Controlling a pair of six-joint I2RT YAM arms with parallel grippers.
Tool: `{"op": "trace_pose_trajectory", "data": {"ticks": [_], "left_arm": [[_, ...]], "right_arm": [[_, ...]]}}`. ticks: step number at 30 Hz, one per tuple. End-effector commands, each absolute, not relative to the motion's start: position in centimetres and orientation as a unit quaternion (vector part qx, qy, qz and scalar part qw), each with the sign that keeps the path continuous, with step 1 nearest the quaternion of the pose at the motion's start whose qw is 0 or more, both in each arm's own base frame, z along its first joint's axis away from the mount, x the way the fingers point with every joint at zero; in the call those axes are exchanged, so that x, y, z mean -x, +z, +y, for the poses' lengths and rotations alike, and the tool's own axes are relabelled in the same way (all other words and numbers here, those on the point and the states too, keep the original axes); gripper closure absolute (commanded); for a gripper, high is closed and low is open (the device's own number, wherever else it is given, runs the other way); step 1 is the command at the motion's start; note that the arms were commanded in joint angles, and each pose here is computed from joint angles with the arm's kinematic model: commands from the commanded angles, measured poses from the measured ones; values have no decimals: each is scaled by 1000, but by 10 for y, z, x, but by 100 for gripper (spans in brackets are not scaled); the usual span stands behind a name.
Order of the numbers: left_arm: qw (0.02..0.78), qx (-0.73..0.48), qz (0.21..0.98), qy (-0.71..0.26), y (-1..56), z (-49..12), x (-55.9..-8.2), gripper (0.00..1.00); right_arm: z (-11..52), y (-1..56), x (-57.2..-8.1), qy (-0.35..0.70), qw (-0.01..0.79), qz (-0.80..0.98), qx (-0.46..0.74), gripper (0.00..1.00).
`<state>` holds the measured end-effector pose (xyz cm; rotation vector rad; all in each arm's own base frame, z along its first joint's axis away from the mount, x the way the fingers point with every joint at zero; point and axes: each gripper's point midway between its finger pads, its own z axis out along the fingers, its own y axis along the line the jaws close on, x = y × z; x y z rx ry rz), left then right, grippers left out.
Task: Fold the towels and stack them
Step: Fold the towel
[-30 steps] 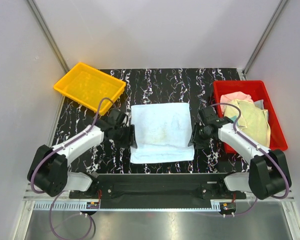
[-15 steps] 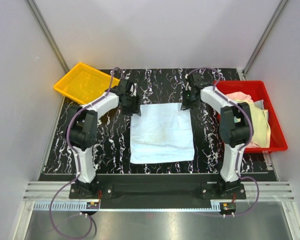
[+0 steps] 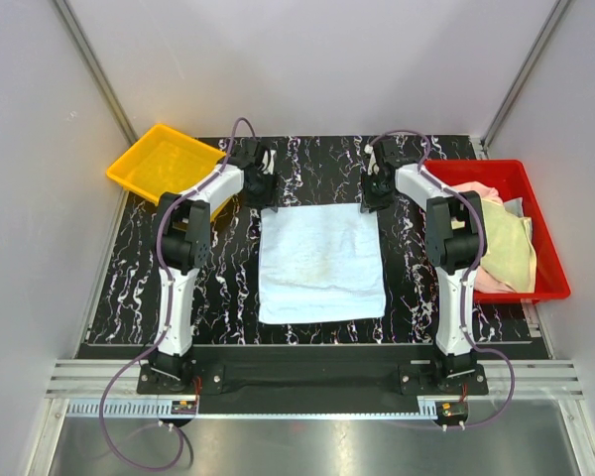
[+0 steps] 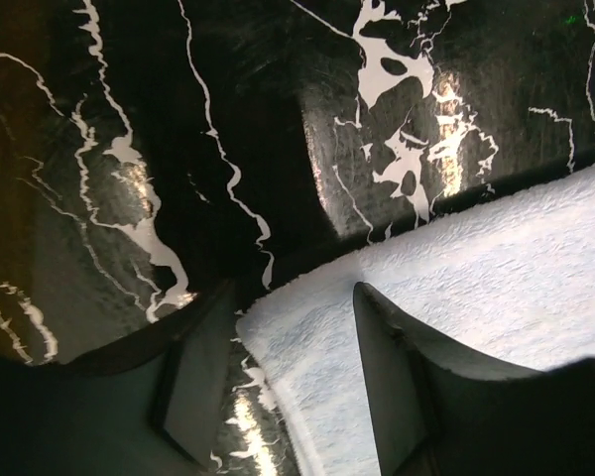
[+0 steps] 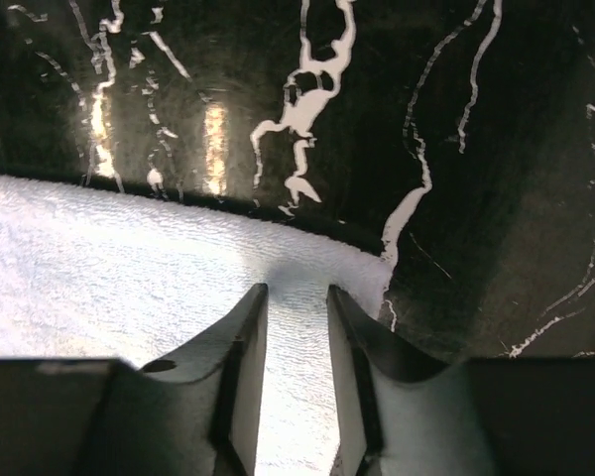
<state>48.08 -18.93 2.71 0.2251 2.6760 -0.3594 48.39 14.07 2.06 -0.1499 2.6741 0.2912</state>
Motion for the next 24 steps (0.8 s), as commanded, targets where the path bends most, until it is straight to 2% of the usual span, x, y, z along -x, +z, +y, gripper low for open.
{"op": "trace_pose_trajectory", "data": {"ticks": [1, 6, 11, 18, 23, 24], "left_arm": [[230, -110, 962, -96, 38, -177, -492, 44], [234, -181, 952, -80, 50, -170, -491, 44], [210, -241, 943, -93, 44, -171, -478, 44], [197, -258, 941, -101, 33, -168, -482, 44], [184, -273, 938, -111, 21, -167, -488, 59], [184, -274, 936, -121, 22, -168, -488, 71]], "right_arm": [[150, 39, -499, 132, 248, 954, 101, 61], [142, 55, -504, 169, 250, 944, 132, 52], [148, 56, -498, 209, 228, 932, 189, 50], [141, 30, -496, 213, 178, 934, 226, 49], [134, 14, -495, 207, 157, 933, 249, 69], [133, 14, -495, 204, 159, 931, 256, 71]]}}
